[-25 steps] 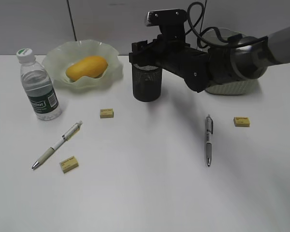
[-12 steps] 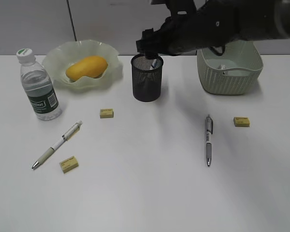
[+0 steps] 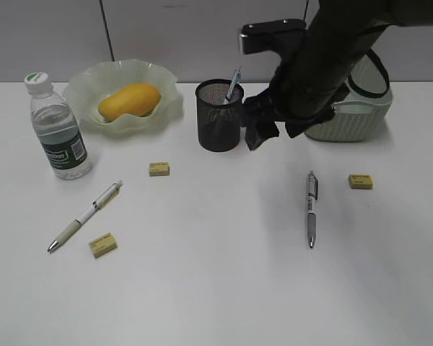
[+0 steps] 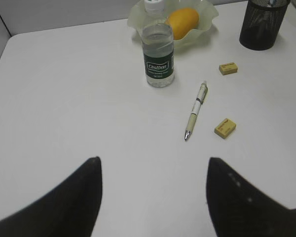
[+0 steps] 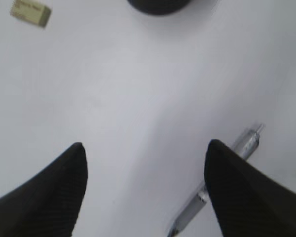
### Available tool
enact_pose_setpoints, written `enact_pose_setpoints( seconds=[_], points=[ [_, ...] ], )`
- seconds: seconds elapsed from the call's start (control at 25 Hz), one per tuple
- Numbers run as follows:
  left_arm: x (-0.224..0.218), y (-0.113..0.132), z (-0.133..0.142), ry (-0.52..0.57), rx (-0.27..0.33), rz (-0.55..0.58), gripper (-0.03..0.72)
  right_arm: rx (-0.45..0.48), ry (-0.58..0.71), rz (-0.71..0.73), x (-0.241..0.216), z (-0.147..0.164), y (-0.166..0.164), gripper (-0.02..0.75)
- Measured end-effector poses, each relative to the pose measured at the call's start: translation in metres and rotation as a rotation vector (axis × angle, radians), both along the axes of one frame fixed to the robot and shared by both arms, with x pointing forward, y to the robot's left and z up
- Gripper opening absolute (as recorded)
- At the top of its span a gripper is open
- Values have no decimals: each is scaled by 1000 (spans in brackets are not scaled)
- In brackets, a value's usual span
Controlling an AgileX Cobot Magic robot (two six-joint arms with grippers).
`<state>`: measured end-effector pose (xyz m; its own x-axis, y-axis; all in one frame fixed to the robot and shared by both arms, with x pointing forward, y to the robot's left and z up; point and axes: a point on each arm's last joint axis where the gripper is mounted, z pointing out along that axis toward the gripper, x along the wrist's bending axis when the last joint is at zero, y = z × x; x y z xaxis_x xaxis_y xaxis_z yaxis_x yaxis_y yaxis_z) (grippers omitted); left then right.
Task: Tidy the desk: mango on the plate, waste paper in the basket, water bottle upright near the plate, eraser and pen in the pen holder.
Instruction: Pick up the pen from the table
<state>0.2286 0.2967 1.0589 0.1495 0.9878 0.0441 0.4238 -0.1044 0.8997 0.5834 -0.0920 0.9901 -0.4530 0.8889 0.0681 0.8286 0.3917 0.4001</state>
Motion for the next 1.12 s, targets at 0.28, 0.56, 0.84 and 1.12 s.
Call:
enact_pose_setpoints(
  seconds=[0.28, 0.56, 0.84, 1.12],
  points=[
    [0, 0, 0, 0, 0, 0, 500, -114, 145, 23, -13, -5, -9, 582],
    [0, 0, 0, 0, 0, 0, 500, -201, 214, 40, -21, -3, -18, 582],
    [0, 0, 0, 0, 0, 0, 498, -182, 177, 39, -35, 22, -26, 582],
    [0, 0, 0, 0, 0, 0, 493, -178, 166, 39, -59, 35, -40, 582]
  ],
)
